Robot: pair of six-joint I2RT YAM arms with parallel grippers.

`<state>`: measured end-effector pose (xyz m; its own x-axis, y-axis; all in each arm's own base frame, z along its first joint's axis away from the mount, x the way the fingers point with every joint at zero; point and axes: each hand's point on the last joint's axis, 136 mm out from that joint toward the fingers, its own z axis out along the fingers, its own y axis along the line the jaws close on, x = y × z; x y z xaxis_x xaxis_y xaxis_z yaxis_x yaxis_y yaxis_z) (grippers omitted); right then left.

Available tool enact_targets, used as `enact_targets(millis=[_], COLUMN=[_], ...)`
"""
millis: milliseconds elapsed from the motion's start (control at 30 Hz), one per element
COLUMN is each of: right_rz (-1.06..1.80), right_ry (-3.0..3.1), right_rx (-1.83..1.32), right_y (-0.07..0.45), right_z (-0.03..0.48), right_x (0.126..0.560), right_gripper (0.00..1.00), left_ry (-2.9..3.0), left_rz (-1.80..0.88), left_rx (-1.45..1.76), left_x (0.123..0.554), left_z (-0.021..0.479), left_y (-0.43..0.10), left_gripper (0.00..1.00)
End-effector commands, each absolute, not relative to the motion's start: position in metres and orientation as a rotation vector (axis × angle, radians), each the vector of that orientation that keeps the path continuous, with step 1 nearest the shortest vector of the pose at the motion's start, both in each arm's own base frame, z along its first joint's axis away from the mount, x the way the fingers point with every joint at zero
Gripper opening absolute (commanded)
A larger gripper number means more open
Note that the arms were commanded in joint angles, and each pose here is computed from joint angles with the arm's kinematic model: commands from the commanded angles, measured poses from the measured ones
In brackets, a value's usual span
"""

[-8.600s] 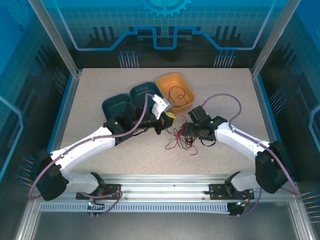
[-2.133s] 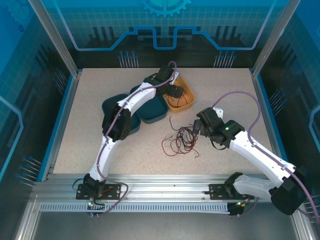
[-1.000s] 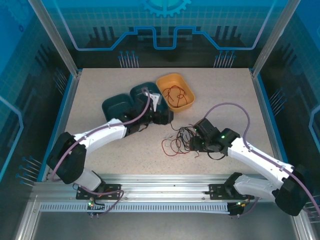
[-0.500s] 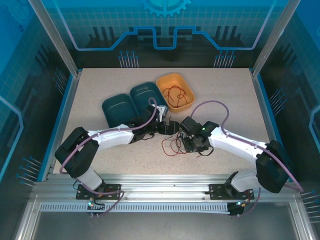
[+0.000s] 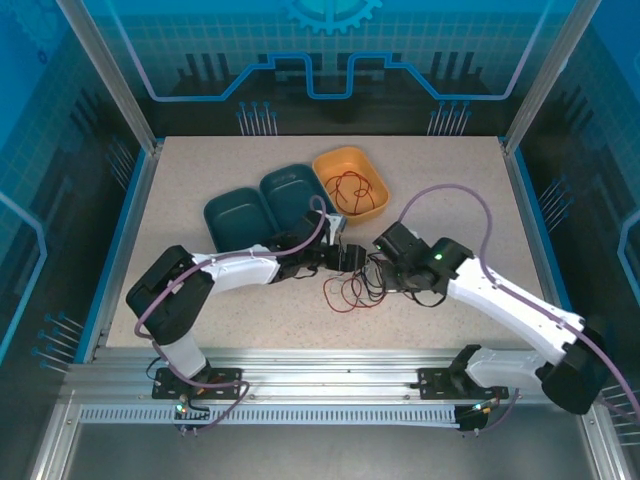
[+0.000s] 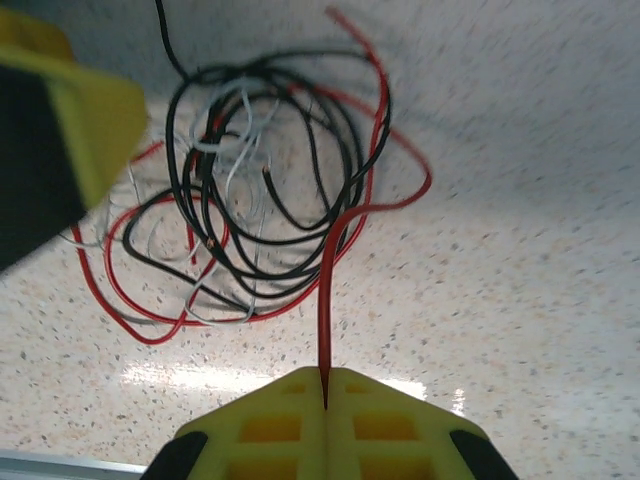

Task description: Untangle the cables

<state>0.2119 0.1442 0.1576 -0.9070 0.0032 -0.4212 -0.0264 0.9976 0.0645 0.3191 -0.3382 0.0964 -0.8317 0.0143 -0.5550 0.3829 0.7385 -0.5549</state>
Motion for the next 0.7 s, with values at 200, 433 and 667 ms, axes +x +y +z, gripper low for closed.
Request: enact_targets(millis=[200,433,667], right_rz=[0.098,0.150,0.085], right_ry=[2.437,2.306,2.227], right_rx=[0.065,0.027,-0.025], right_y=[0.109,0.108,0.104], right_z=[0.233,0.277,0.316], right_x=[0.218,0.226,0.236], right_gripper=[0.00,0.00,0.00], left_ry=[2.452,2.483,2.467], left_rz=[-0.819,-0.786,-0.778], left_rx=[0.498,0.529,0.517], left_x=[0.305,0.302,0.301], left_z=[0.082,0.067,0.070], left_y=[-0.355,-0.358,-0.354], left_gripper=[0.83,0.75,0.75])
